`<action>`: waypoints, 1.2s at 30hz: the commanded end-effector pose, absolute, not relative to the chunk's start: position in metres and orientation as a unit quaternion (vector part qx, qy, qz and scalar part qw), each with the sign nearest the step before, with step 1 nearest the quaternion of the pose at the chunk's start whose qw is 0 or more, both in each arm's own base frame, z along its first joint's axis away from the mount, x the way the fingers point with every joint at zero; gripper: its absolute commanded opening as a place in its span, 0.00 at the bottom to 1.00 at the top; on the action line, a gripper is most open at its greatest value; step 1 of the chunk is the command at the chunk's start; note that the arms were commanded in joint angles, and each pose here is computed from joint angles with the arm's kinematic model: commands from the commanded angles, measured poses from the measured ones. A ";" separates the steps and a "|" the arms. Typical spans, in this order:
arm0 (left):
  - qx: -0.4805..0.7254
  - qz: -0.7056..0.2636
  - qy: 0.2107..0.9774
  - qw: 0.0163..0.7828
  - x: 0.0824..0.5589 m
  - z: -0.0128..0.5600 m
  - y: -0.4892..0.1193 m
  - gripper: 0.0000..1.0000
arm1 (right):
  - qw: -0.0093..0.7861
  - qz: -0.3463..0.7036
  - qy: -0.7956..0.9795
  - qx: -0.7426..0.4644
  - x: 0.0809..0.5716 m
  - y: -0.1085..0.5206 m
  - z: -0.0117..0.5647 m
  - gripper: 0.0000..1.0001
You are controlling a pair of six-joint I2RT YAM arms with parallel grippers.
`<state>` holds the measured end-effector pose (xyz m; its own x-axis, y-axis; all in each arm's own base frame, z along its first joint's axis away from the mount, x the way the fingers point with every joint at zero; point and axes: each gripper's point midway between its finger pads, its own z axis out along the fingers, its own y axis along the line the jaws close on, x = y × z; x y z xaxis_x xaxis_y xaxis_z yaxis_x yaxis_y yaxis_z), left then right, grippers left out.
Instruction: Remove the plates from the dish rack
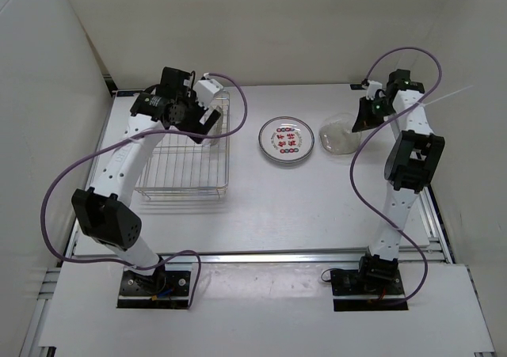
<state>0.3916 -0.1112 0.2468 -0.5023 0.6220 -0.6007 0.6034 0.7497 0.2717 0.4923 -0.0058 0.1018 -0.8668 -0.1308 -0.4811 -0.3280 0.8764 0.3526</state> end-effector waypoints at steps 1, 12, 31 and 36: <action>0.359 -0.038 0.854 0.374 0.388 0.268 -0.130 1.00 | 0.236 0.219 0.936 -0.144 0.496 -0.004 0.108 0.06; 0.359 -0.056 0.855 0.370 0.383 0.265 -0.138 1.00 | 0.234 0.216 0.938 -0.138 0.502 -0.007 0.095 0.06; 0.357 -0.062 0.859 0.361 0.383 0.258 -0.140 1.00 | 0.263 0.200 0.934 -0.133 0.523 -0.012 0.103 0.10; 0.357 -0.062 0.859 0.361 0.383 0.258 -0.140 1.00 | 0.256 0.201 0.936 -0.135 0.521 -0.012 0.098 0.15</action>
